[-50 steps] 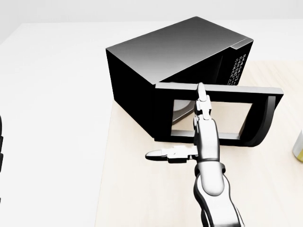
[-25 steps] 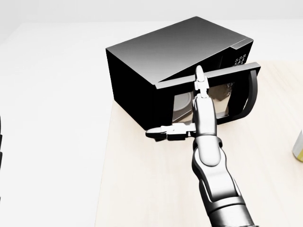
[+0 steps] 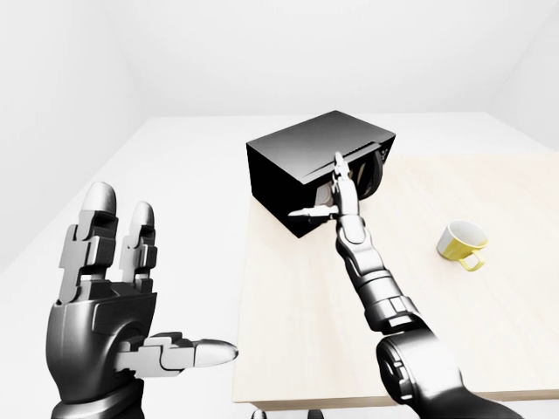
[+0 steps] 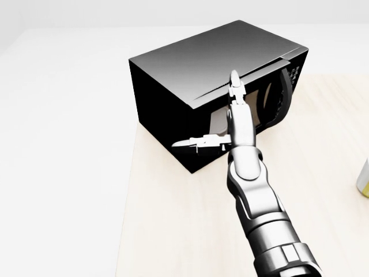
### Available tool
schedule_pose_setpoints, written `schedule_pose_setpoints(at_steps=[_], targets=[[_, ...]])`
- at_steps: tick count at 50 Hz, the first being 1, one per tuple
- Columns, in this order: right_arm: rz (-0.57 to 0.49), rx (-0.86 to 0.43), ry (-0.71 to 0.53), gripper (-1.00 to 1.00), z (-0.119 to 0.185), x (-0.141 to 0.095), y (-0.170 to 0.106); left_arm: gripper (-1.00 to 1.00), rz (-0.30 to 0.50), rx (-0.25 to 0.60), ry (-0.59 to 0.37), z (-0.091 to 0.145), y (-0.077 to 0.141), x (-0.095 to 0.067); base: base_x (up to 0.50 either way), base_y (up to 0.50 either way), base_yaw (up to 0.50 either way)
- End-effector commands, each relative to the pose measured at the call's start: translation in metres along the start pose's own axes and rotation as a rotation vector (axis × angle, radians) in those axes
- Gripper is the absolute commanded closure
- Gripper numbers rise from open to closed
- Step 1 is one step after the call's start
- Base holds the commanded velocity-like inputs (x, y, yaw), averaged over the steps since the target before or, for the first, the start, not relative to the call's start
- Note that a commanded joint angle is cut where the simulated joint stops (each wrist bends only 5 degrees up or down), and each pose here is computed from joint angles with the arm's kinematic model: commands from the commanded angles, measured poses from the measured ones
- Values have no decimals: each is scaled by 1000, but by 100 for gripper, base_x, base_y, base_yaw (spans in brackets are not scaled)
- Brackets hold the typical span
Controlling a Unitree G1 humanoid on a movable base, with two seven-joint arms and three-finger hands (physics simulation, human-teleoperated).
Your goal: Close the microwave.
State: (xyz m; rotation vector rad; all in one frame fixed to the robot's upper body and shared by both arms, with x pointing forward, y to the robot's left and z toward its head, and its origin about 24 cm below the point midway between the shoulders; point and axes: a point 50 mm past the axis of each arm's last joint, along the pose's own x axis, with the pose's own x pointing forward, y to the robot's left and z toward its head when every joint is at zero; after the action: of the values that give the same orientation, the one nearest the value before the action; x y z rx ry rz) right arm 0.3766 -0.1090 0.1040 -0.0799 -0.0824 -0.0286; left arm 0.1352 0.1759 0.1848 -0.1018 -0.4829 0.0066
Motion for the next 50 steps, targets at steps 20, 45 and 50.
schedule_pose_setpoints(at_steps=[20,45,50], targets=[[75,-15,162,-100,1,24,23,-100,-4,2,0,-1,-3,0,1,0,0],[8,5,-167,-100,43,5,1,-100,-4,5,-11,0,-2,0,1,0,0],[12,-2,-210,-100,55,-21,-4,-100,-4,2,-25,1,-2,1,0,0,0]])
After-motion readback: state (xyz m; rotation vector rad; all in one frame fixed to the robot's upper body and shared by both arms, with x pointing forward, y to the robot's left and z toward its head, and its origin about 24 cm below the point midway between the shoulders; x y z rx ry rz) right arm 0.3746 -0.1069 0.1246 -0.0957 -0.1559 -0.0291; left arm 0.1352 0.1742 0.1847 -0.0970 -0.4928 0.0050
